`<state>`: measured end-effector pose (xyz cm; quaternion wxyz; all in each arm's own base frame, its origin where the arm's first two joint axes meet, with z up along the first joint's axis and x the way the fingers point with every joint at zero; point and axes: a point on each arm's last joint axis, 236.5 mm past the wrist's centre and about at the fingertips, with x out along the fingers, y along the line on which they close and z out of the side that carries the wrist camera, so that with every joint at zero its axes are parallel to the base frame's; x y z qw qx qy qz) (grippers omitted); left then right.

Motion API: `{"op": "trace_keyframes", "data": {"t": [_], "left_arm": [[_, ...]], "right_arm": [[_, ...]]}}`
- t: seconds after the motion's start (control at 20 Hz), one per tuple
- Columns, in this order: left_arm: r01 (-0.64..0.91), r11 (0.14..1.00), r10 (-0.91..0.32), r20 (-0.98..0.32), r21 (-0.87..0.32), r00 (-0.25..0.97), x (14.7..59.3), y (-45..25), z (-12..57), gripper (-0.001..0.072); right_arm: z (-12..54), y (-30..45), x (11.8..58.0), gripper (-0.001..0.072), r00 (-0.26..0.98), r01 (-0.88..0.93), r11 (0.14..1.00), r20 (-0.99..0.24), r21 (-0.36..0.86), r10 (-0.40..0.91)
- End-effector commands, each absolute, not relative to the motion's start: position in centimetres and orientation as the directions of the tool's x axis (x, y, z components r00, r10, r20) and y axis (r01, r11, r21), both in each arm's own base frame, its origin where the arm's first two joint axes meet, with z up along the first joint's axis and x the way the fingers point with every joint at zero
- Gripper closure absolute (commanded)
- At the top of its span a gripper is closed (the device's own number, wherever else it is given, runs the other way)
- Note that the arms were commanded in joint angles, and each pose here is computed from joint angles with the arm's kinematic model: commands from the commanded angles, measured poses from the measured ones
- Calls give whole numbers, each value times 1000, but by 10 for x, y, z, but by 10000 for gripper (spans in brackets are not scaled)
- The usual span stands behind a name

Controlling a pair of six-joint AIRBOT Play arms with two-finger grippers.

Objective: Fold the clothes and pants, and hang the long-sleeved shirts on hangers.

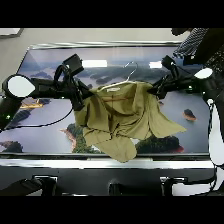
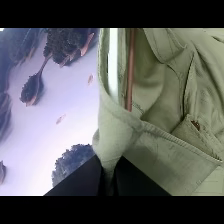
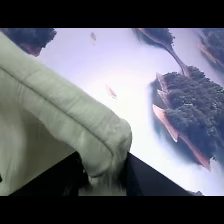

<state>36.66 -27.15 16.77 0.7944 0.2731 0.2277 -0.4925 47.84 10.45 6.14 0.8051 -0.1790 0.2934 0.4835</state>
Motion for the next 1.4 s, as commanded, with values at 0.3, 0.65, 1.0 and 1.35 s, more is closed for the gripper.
{"op": "trace_keyframes", "data": {"t": [0.3, 0.65, 1.0, 1.35], "left_arm": [[906, 367, -659, -629, 211, 413, 367, -272, 168, 678], [906, 368, -659, -628, 210, 414, 367, -272, 169, 477], [873, 456, -662, -589, 173, 463, 377, -272, 180, 290], [704, 710, -633, -411, 32, 657, 420, -251, 237, 100]], "right_arm": [[61, 112, 460, 670, 284, -916, 399, -650, 32, 705], [84, 104, 442, 675, 288, -926, 376, -691, -25, 663], [135, 76, 399, 677, 356, -885, 453, -785, -110, 506], [180, 48, 357, 677, 452, -800, 567, -820, -197, 351]]}}
